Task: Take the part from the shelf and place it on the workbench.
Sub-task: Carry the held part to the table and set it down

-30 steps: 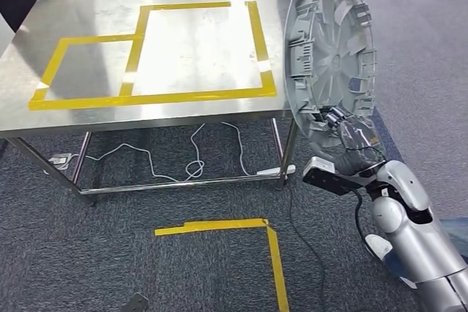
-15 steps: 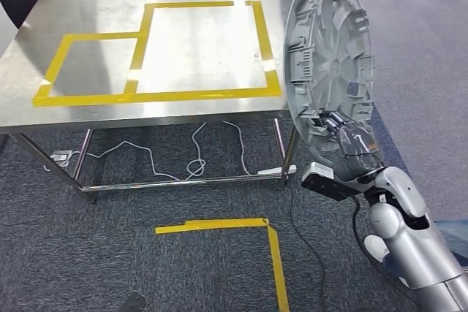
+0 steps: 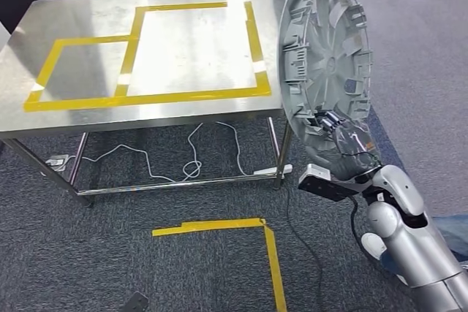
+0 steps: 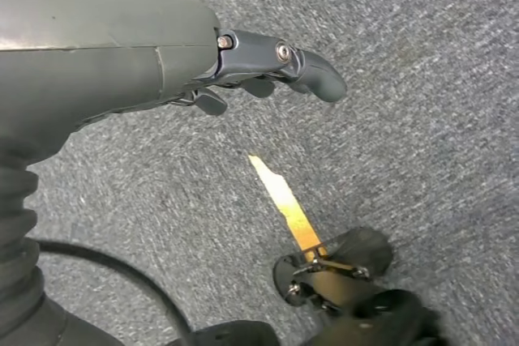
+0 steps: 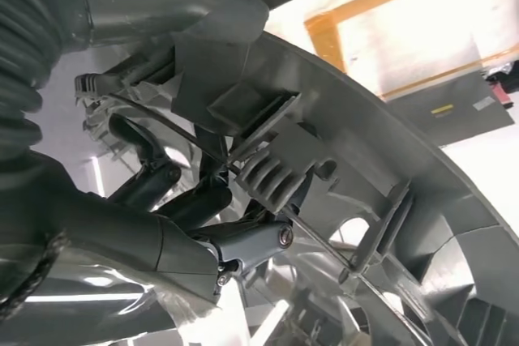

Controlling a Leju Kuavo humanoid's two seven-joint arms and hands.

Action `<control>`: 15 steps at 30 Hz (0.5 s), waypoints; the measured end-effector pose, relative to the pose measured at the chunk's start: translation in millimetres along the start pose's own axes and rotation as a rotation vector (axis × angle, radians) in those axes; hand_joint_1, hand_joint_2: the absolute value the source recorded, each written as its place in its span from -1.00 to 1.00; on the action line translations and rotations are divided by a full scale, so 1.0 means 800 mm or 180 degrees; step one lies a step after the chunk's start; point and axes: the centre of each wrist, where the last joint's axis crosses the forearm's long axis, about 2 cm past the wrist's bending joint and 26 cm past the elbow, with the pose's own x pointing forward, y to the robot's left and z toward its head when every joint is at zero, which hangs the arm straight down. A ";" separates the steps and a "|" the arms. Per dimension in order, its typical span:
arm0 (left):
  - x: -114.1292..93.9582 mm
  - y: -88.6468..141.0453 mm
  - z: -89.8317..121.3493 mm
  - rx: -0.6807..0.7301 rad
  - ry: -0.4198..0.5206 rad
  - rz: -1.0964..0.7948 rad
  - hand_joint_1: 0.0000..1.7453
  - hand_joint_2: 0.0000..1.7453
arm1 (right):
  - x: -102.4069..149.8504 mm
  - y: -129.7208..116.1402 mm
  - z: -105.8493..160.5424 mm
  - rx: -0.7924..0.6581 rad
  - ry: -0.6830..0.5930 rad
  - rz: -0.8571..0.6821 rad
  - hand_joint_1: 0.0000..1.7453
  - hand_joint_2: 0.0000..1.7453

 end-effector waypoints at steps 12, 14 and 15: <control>0.000 -0.003 0.000 -0.0015 -0.0001 0.0005 -1.00 1.00 | 0.001 -0.002 -0.001 -0.0005 -0.0013 0.0006 1.00 1.00; 0.001 -0.003 0.000 -0.0021 -0.0005 0.0002 -1.00 1.00 | 0.001 -0.002 -0.001 -0.0006 -0.0013 0.0010 1.00 1.00; 0.001 -0.003 0.000 -0.0023 -0.0006 0.0000 -1.00 1.00 | 0.001 -0.003 -0.002 -0.0009 -0.0017 0.0013 1.00 1.00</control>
